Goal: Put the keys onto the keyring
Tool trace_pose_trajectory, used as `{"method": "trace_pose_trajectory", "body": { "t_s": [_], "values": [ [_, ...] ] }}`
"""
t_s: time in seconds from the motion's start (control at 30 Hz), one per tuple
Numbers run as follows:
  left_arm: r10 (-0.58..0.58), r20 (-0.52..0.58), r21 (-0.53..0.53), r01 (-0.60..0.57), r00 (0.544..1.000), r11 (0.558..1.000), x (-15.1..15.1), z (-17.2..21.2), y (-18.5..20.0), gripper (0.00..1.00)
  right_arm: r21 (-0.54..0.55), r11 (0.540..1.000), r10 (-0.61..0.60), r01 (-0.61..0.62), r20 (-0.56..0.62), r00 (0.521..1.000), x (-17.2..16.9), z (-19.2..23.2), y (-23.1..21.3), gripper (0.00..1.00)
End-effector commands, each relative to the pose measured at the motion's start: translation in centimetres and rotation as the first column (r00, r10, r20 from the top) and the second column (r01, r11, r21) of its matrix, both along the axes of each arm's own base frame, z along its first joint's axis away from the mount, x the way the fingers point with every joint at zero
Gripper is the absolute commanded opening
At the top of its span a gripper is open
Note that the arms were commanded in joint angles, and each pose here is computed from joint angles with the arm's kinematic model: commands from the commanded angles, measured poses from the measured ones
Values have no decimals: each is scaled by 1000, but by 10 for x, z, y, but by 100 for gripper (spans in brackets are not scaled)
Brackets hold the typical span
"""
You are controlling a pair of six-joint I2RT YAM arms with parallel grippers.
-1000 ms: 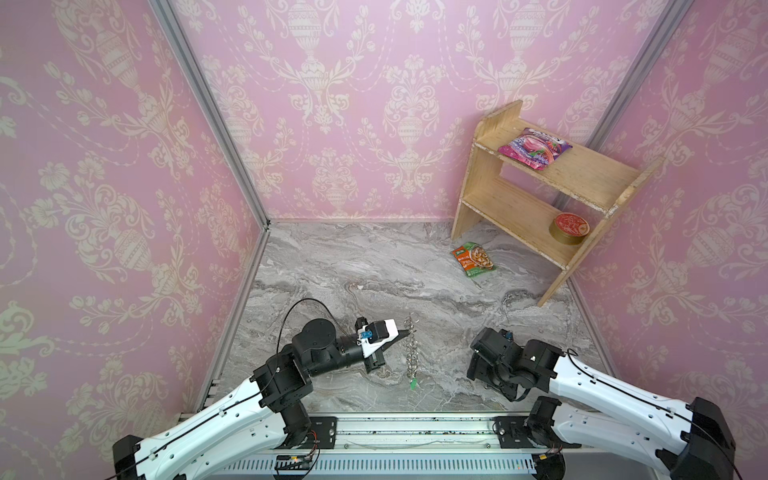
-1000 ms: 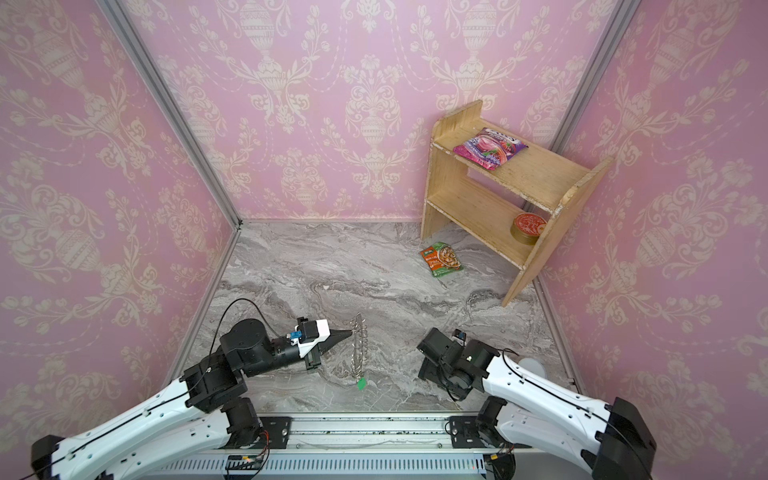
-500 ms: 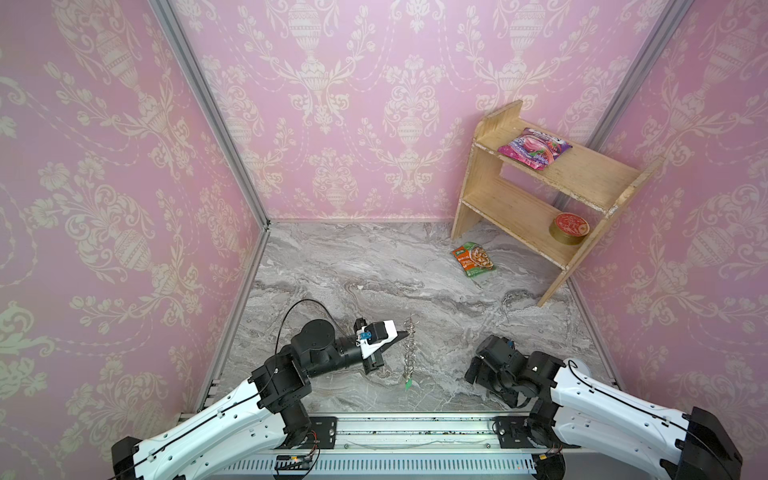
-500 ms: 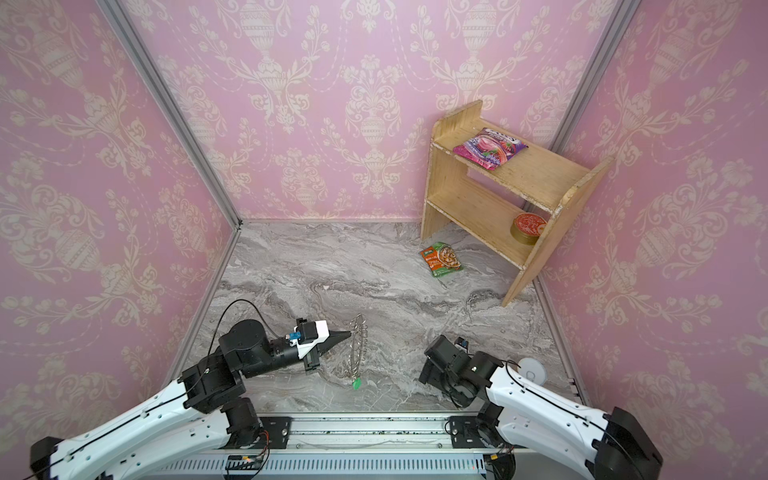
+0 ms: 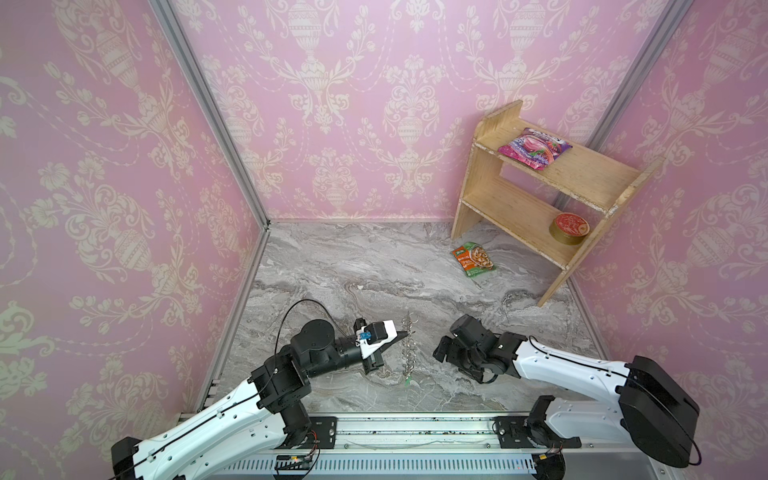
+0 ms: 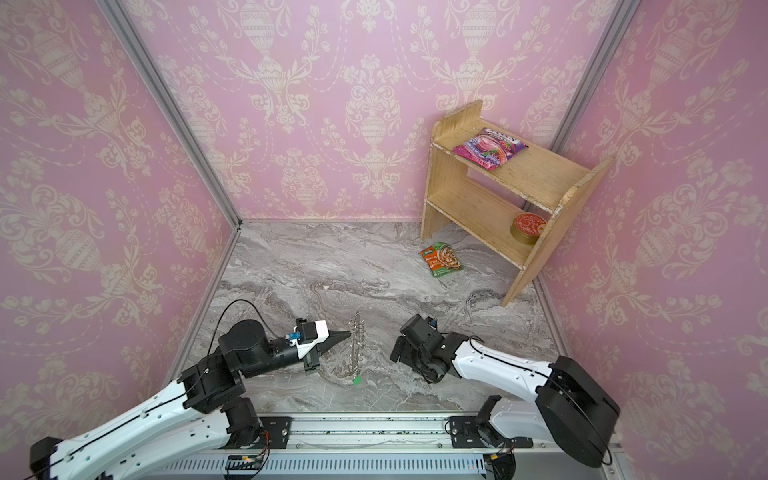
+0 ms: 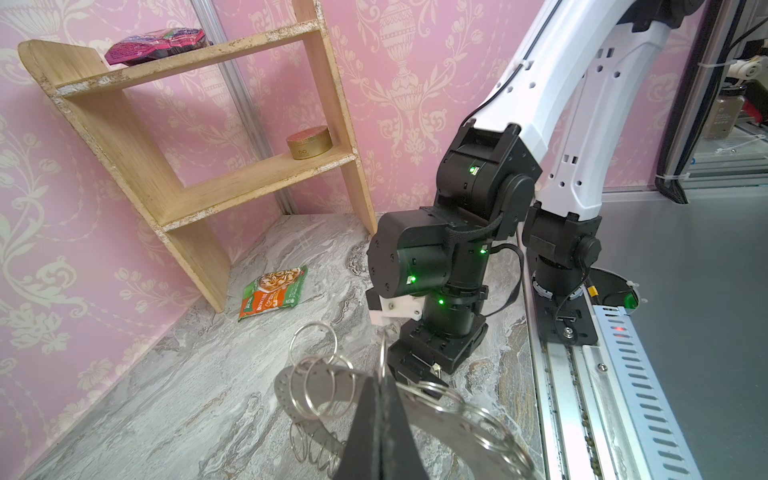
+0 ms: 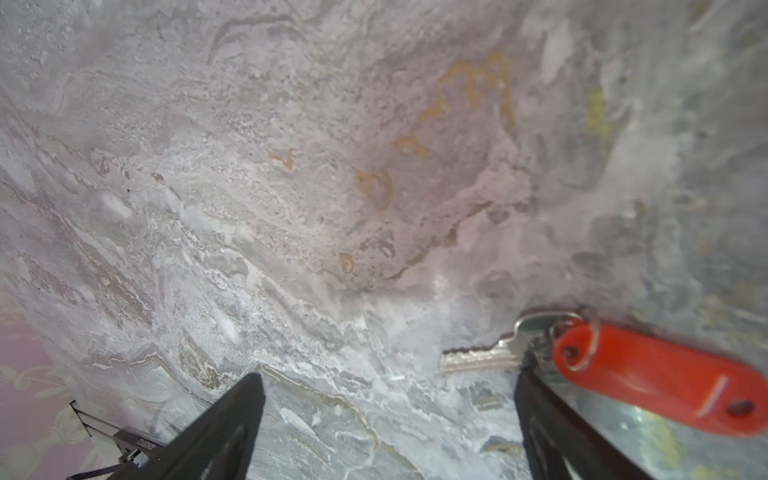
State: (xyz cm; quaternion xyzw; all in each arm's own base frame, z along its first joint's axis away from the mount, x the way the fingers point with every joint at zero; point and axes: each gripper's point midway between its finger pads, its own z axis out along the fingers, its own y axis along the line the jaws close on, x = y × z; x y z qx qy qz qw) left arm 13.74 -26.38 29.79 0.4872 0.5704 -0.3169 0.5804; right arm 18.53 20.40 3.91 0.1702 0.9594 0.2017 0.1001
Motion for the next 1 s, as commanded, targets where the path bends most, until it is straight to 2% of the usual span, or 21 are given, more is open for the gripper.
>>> {"method": "trace_pose_trajectory", "body": {
  "t_s": [0.0, 0.13, 0.37, 0.5, 0.63, 0.8, 0.97],
  "values": [
    [26, 39, -34, -25, 999, 999, 2, 18, 7, 0, -107, 991, 90, -85, 42, 995, 7, 19, -13, 92],
    [32, 41, -36, -31, 999, 999, 1, 17, 9, 0, -236, 969, 82, -71, 38, 996, 6, 41, -48, 84],
    [28, 40, -36, -27, 999, 999, 2, 14, 7, 0, -299, 953, 42, -43, -11, 999, 3, 36, -71, 68],
    [29, 38, -32, -28, 999, 999, 2, 13, 7, 0, -254, 967, -20, 13, -23, 1000, 6, 19, -74, 63],
    [33, 34, -25, -32, 999, 999, 3, 11, 7, 0, -180, 982, -62, 56, -25, 998, 17, 14, -73, 52],
    [31, 30, -22, -30, 999, 999, 3, 9, 6, 0, -200, 978, -74, 56, -85, 994, 13, -6, -85, 53],
    [32, 32, -28, -31, 999, 999, 3, 11, 7, 0, -82, 992, -105, 98, -91, 990, 9, -16, -78, 59]
  ]
}}
